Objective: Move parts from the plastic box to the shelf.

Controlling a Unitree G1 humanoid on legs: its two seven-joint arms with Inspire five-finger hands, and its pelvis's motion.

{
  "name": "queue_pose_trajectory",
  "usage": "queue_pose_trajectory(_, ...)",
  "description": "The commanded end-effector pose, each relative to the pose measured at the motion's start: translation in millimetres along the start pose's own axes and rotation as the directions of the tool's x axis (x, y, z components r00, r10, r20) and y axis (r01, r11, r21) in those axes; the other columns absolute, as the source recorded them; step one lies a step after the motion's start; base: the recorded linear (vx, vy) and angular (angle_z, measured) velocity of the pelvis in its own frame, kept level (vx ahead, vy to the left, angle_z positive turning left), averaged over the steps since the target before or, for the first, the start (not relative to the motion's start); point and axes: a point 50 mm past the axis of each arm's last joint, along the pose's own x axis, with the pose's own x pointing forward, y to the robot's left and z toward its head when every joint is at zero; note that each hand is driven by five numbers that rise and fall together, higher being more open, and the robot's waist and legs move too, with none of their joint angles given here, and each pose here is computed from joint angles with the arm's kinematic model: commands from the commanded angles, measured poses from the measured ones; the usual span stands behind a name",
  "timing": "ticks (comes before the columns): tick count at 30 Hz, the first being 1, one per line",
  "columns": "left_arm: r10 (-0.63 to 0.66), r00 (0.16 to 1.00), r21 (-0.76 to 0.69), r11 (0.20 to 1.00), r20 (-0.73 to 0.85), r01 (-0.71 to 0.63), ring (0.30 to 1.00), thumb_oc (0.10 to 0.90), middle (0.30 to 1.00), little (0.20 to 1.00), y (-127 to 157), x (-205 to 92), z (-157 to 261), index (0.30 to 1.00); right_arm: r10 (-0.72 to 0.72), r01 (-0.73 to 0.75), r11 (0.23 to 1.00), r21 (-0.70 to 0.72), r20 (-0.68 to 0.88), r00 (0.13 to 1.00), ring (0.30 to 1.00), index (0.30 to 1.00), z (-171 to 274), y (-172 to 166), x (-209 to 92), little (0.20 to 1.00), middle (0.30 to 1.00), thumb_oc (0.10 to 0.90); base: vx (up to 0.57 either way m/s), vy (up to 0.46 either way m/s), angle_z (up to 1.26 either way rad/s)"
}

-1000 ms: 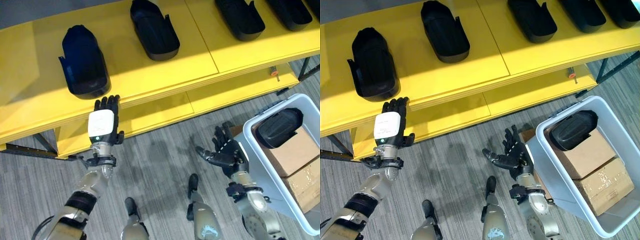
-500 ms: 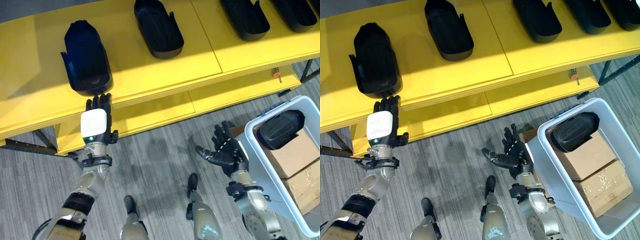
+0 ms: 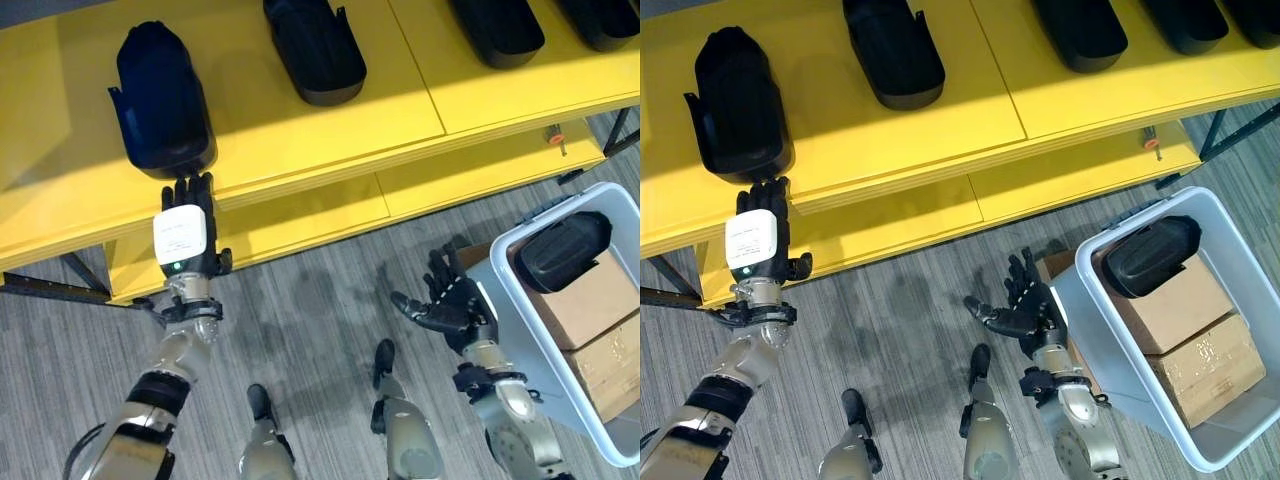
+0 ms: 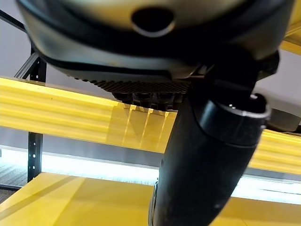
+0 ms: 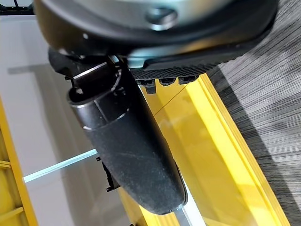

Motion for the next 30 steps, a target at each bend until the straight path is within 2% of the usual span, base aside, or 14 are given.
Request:
queue_pose_trajectory(1, 0.079, 0.997, 0.032, 0.996, -0.02, -0.078, 1.0, 0.9, 1.0, 1.0, 24.7, 24.7, -11.9, 1.0, 0.134, -0.132, 0.991, -0.025, 0.268, 0.954, 1.0, 1.0, 52.3, 20.2, 6.0, 1.0, 1.0, 0.9, 0.0, 0.0, 0.0)
queue_pose_trajectory(7, 0.05, 0.997, 0.017, 0.999, -0.055, -0.05, 1.0, 0.9, 1.0, 1.0, 18.5, 25.2, -15.0, 1.0, 0.148, -0.146, 0.989, -0.025, 0.266, 0.952, 1.0, 1.0, 52.7, 21.6, 5.5, 1.0, 1.0, 0.9, 0.0, 0.0, 0.01)
queue_pose_trajectory(30, 0.086, 0.993, 0.061, 0.995, -0.081, -0.081, 1.0, 0.9, 1.0, 1.0, 36.9, 51.1, -23.3, 1.0, 0.187, -0.182, 0.982, -0.045, 0.242, 0.952, 1.0, 1.0, 49.7, 23.2, 0.2, 1.0, 1.0, 0.9, 0.01, 0.002, 0.01)
